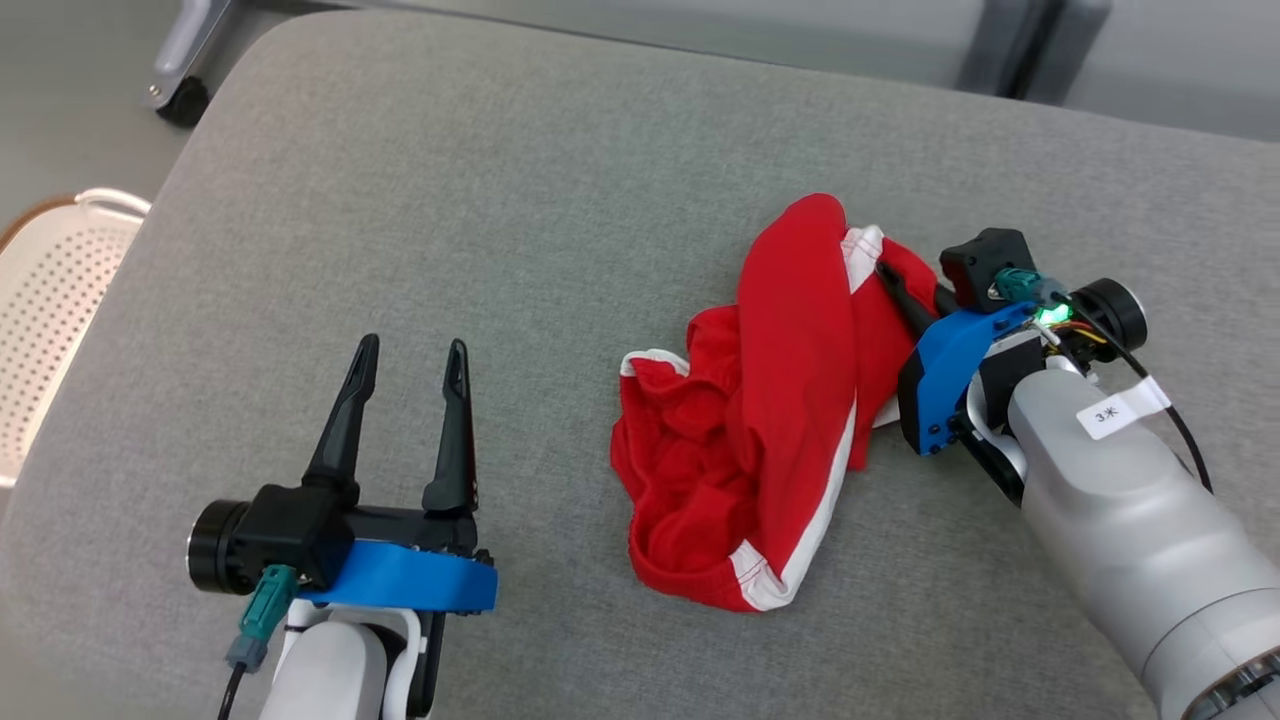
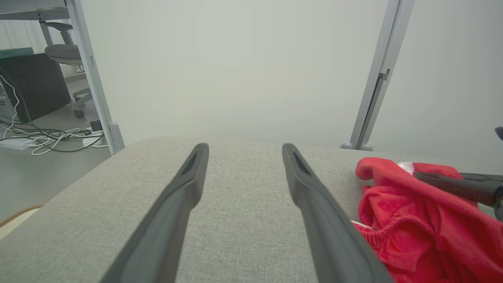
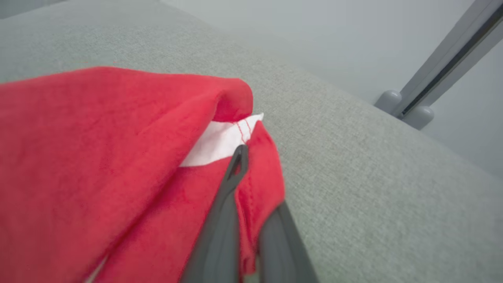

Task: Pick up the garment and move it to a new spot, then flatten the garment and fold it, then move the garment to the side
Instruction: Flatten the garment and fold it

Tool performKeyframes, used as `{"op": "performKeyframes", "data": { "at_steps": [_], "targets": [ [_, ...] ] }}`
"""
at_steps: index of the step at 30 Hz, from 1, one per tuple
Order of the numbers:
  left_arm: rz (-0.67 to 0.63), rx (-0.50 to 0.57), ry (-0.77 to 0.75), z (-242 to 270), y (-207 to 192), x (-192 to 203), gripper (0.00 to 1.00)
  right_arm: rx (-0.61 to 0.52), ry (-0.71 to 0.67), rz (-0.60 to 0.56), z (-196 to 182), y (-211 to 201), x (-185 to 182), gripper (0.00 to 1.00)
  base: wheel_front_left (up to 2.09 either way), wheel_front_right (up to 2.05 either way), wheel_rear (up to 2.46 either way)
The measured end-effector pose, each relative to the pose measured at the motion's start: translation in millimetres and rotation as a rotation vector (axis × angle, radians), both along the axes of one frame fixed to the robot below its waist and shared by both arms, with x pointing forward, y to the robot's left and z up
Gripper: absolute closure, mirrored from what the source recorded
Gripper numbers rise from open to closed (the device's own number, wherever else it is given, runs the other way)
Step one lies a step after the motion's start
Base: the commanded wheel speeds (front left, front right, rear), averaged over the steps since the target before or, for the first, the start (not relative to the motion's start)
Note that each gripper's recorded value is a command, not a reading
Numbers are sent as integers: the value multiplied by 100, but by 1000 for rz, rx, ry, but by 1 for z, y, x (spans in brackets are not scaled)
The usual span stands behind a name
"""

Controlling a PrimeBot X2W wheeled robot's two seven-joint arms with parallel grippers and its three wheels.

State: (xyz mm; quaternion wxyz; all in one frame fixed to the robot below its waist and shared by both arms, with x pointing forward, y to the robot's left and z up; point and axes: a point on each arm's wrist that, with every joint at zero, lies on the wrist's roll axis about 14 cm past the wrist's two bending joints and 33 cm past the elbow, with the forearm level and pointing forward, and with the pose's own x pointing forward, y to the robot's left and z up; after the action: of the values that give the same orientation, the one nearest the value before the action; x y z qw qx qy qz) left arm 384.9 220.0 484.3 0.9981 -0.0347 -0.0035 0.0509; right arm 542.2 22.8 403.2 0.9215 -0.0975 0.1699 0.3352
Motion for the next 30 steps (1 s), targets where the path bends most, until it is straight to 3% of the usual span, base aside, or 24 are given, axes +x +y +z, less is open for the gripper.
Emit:
{"op": "performKeyframes", "data": {
  "at_steps": [11,27,29,30],
  "targets": [
    [-78,-24,-10,0,-25,-4,0,138,-141,-143,57,-67,-13,100,0,0,0],
    [-241,-46,-43,8,-76,-1,0,284,-130,-467,39,-175,-133,100,0,0,0],
    [-252,-44,-41,8,-79,-2,0,292,-112,-512,32,-182,-147,31,0,0,0],
    [-259,-44,-41,8,-81,-2,0,295,-106,-531,29,-185,-152,31,0,0,0]
  ]
}}
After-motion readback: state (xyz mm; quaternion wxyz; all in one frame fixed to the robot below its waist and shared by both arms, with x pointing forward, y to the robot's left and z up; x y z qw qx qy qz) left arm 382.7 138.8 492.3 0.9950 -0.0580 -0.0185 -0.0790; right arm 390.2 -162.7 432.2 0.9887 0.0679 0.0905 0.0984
